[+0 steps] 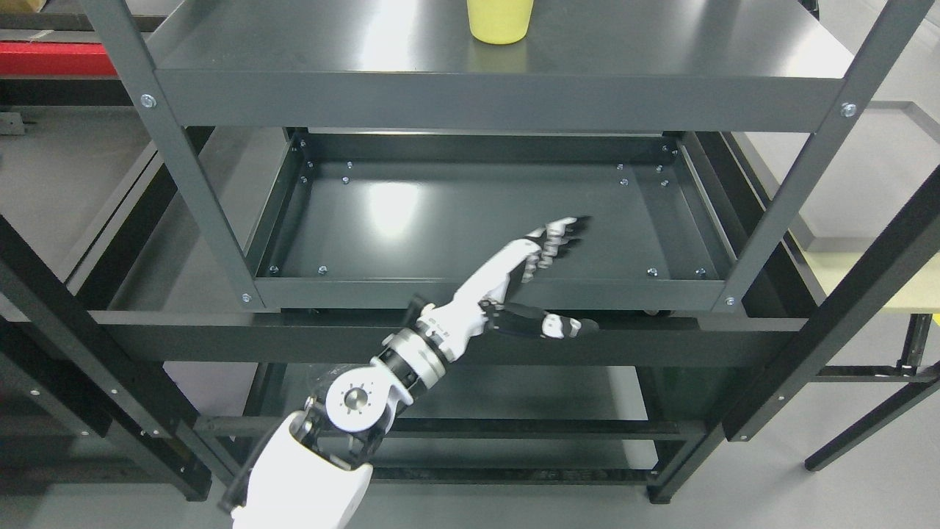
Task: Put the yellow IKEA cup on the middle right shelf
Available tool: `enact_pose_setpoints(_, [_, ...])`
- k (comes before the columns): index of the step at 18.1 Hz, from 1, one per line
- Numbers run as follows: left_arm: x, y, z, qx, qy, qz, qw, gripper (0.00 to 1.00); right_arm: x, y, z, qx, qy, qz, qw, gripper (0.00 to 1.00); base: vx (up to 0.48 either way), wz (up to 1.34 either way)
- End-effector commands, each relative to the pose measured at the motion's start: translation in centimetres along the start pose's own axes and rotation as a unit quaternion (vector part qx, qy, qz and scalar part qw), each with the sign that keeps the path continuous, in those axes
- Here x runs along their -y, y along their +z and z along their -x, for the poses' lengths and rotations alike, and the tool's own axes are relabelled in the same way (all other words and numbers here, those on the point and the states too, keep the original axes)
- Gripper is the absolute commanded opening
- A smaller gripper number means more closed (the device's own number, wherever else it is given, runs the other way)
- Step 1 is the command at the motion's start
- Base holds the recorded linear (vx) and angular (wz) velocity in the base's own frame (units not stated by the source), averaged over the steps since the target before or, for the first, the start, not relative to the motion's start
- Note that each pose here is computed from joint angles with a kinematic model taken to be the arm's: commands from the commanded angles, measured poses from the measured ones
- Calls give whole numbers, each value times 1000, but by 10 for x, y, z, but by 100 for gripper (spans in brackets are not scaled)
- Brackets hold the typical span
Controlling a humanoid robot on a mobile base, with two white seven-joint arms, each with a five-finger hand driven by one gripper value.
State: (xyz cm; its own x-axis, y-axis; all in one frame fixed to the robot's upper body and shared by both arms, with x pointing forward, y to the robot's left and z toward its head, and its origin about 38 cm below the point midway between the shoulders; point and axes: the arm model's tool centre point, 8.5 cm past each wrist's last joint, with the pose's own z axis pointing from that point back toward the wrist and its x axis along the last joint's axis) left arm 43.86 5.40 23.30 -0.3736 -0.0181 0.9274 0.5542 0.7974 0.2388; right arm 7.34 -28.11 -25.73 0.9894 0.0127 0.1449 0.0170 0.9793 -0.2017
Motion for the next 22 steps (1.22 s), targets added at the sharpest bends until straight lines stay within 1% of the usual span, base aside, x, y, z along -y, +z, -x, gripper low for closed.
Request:
enact_pose_setpoints(1, [-47,70,42,-13,-2,-209,978,99,10,-1,9,-7,-2,6,1000,99,0,0])
enact_pose_setpoints(2, [-45,78,41,-12,4,-200,980,99,10,-1,9,-7,-2,6,1000,99,0,0])
enact_pose_setpoints(5, [-63,101,35,-5,7,-201,980,99,10,-1,9,-7,-2,6,1000,99,0,0])
enact_pose_setpoints(9, [-67,102,15,10,1,-198,980,99,10,-1,9,-7,-2,6,1000,99,0,0])
enact_pose_setpoints(13, [-83,109,7,18,-6,-219,976,99,10,-1,9,-7,-2,6,1000,99,0,0])
enact_pose_setpoints(19, [-84,111,11,3,-2,-222,975,99,10,-1,9,-7,-2,6,1000,99,0,0])
enact_pose_setpoints(22, [-82,118,19,-10,2,-226,974,99,10,-1,9,-7,-2,6,1000,99,0,0])
